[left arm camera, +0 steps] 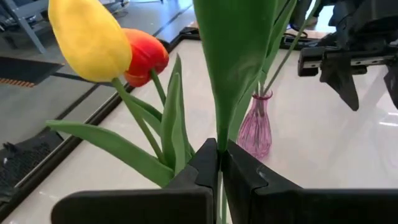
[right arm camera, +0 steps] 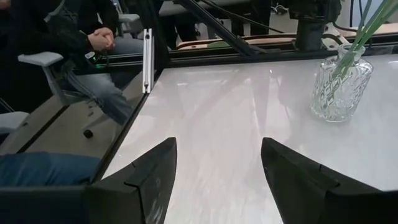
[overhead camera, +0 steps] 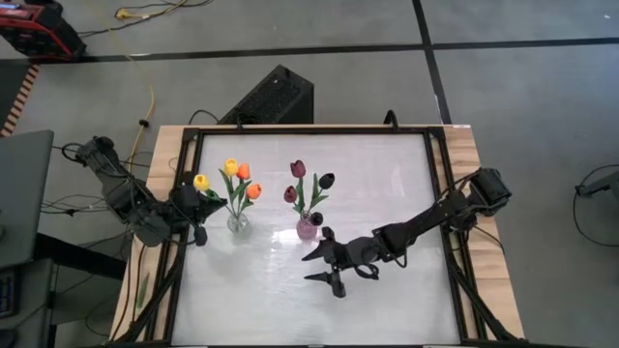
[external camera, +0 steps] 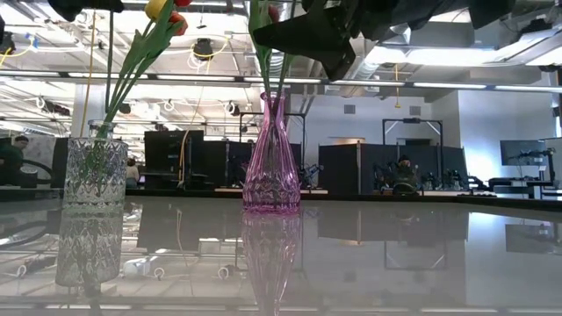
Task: Sort flowers into vase by color
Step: Put the yellow flower into the transparent vase
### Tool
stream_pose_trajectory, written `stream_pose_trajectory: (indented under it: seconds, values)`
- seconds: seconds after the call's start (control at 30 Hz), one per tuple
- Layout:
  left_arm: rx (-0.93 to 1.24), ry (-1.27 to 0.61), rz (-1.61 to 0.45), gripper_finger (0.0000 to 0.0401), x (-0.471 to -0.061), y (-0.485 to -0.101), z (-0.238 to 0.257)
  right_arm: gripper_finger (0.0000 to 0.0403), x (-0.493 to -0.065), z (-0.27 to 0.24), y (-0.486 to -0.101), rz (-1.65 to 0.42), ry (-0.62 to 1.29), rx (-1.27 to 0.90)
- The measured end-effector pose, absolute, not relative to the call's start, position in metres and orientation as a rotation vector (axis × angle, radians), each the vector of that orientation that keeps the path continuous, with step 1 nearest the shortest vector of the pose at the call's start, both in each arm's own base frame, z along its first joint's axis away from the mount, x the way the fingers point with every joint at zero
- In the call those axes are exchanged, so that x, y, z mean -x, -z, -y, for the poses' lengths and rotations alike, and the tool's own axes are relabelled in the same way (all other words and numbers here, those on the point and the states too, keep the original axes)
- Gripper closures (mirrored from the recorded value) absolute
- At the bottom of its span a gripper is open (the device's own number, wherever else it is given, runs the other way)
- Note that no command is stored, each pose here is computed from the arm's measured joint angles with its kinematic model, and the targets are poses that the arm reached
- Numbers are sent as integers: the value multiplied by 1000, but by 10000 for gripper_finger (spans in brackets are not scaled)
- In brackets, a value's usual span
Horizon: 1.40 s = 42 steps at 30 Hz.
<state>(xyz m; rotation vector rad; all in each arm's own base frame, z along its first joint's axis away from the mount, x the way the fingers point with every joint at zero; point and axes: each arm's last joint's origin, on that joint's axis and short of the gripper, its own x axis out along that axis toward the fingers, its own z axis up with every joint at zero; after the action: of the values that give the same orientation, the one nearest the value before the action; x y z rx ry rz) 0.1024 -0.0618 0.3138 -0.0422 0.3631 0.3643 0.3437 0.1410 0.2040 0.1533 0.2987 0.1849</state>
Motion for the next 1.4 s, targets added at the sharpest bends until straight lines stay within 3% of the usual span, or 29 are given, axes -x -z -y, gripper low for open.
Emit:
stream_pose_trajectory:
  seconds: [0.27,0.77,1.1,1.4]
  values:
    - [72,-401,-395,401,-100,-307,59,143,-343,-142,-204,-300,-187,-152]
    - [161,-453,-431,392,-104,-261,63,143,-342,-144,-204,-305,-194,-147]
    - [166,-390,-488,299,-104,-257,66,143,-341,-144,-202,-340,-208,-142]
    - [419,-227,-640,229,-103,-269,72,143,-322,-139,-227,-403,-207,-161]
